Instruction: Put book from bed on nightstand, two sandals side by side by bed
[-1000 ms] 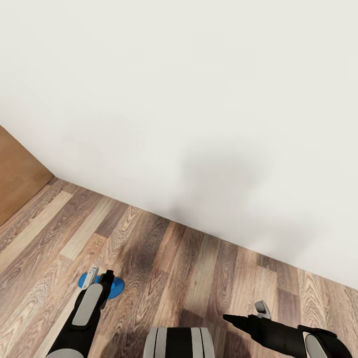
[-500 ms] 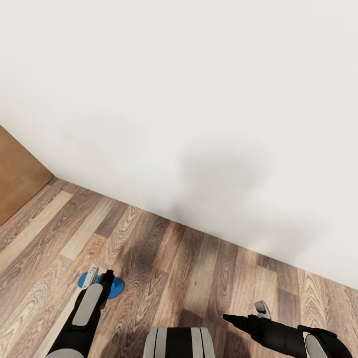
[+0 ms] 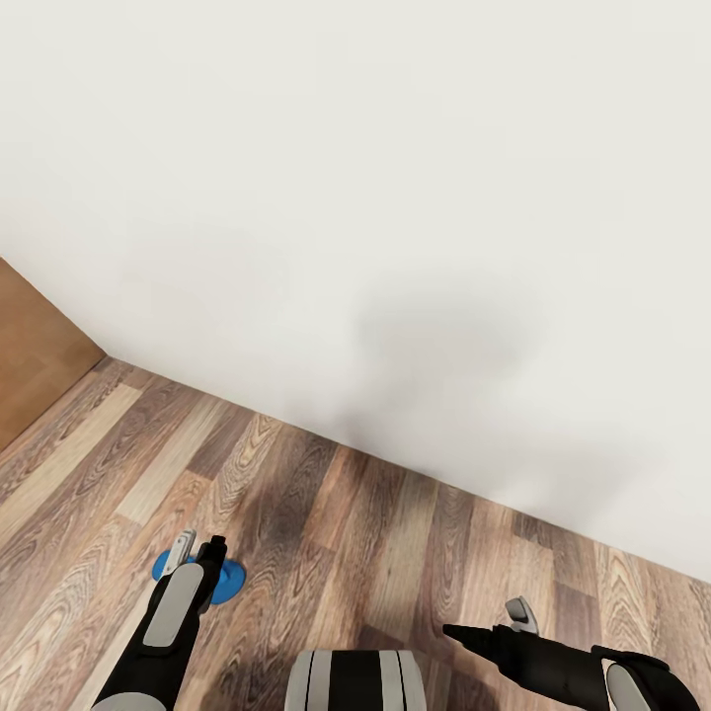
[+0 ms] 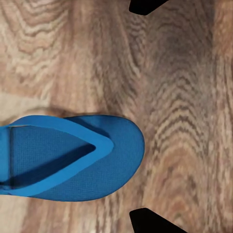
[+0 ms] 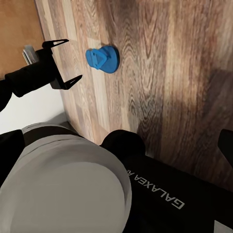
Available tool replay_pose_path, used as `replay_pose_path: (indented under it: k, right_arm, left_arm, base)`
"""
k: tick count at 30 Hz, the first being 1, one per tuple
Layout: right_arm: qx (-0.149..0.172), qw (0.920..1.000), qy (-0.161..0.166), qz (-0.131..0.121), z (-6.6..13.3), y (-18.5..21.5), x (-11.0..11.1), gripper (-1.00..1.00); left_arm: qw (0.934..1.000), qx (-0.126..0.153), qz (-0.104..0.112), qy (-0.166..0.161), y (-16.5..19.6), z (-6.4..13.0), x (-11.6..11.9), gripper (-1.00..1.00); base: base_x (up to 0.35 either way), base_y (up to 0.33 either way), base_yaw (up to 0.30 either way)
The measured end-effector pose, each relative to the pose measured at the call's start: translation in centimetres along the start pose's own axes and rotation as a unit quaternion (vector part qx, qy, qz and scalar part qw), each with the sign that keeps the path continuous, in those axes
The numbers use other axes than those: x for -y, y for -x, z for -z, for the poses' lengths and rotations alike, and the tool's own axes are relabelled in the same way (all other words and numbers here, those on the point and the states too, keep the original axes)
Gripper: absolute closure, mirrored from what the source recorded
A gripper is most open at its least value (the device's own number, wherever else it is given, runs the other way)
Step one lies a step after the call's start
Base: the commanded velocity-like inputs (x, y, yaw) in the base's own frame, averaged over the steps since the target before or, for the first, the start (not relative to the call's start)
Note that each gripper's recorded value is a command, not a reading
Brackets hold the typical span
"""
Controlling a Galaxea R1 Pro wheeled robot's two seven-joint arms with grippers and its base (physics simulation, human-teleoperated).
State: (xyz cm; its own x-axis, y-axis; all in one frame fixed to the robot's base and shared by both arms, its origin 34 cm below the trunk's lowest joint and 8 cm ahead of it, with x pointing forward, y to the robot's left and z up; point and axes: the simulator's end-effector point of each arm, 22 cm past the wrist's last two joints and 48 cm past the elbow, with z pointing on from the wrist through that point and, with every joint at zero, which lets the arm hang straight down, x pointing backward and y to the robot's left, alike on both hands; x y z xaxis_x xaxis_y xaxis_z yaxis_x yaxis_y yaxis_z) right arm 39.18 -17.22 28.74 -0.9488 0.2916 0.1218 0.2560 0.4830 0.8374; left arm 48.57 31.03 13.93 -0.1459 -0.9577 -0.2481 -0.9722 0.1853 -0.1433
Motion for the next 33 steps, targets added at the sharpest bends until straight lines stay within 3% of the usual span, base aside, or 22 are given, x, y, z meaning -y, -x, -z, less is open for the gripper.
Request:
replay_pose_path:
  k: [33]
  right_arm:
    - [0.0,1.0,0.0,0.0,-0.01,0.0,-0.01,-1.0]
  left_arm:
    - [1.0,0.001,-0.001,-0.001,0.22,-0.04,0.0,-1.0]
  base:
    - [0.036,0.015,0.0]
